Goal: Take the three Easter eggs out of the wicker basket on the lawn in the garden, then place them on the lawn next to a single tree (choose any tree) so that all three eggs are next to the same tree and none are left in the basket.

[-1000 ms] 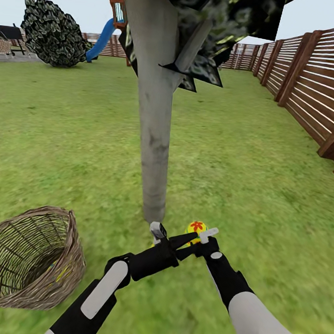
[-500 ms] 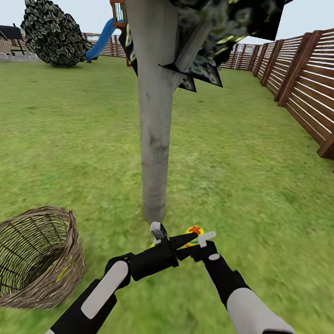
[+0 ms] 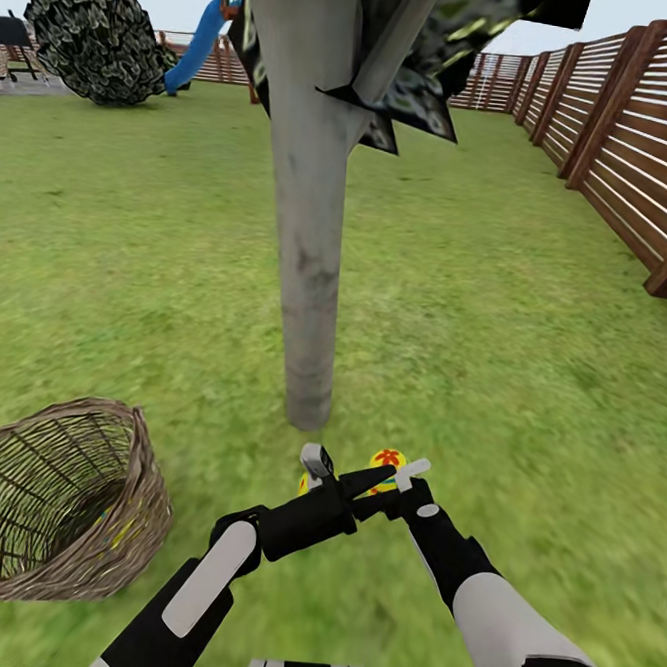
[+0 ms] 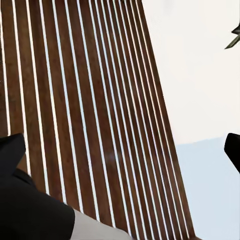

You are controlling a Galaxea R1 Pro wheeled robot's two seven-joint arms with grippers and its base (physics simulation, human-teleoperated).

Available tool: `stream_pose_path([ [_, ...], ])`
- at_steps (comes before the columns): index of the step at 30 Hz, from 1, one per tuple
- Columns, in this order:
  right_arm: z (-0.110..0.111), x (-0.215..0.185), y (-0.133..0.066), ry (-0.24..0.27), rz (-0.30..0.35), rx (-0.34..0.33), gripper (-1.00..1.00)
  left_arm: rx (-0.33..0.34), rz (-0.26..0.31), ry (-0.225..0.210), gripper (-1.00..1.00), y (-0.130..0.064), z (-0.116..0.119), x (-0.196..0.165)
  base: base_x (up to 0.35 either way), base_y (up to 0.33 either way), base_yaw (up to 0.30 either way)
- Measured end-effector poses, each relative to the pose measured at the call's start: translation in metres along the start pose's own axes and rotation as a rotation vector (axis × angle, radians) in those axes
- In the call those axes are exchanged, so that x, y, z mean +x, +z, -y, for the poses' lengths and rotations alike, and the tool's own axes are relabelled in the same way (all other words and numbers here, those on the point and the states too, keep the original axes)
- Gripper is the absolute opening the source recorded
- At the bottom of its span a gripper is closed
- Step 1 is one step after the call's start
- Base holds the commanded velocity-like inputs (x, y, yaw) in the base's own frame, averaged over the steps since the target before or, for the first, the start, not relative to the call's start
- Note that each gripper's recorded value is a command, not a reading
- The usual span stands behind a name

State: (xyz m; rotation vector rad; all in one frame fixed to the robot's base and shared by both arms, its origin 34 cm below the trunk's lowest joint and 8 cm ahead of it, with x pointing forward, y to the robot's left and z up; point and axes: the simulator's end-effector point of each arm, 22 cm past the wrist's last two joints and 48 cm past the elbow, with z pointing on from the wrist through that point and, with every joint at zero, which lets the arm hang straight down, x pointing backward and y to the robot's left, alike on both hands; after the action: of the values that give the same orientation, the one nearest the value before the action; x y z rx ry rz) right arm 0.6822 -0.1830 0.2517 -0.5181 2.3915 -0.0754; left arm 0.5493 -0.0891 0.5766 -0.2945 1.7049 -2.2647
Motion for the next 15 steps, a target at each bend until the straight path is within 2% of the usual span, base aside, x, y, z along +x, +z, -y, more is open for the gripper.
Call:
stream_pose_path([
  [7, -0.005, 0.016, 0.009, 0.0, -0.023, -0.009, -1.0, 0.005, 0.006, -0.013, 1.0, -0.003, -0.006, -0.003, 0.0, 0.0, 0.0],
  [15, -0.011, 0.032, 0.019, 0.003, -0.044, -0.02, -1.0, 0.102, -0.002, 0.065, 1.0, -0.006, 0.035, -0.013, 0.0, 0.0, 0.0],
])
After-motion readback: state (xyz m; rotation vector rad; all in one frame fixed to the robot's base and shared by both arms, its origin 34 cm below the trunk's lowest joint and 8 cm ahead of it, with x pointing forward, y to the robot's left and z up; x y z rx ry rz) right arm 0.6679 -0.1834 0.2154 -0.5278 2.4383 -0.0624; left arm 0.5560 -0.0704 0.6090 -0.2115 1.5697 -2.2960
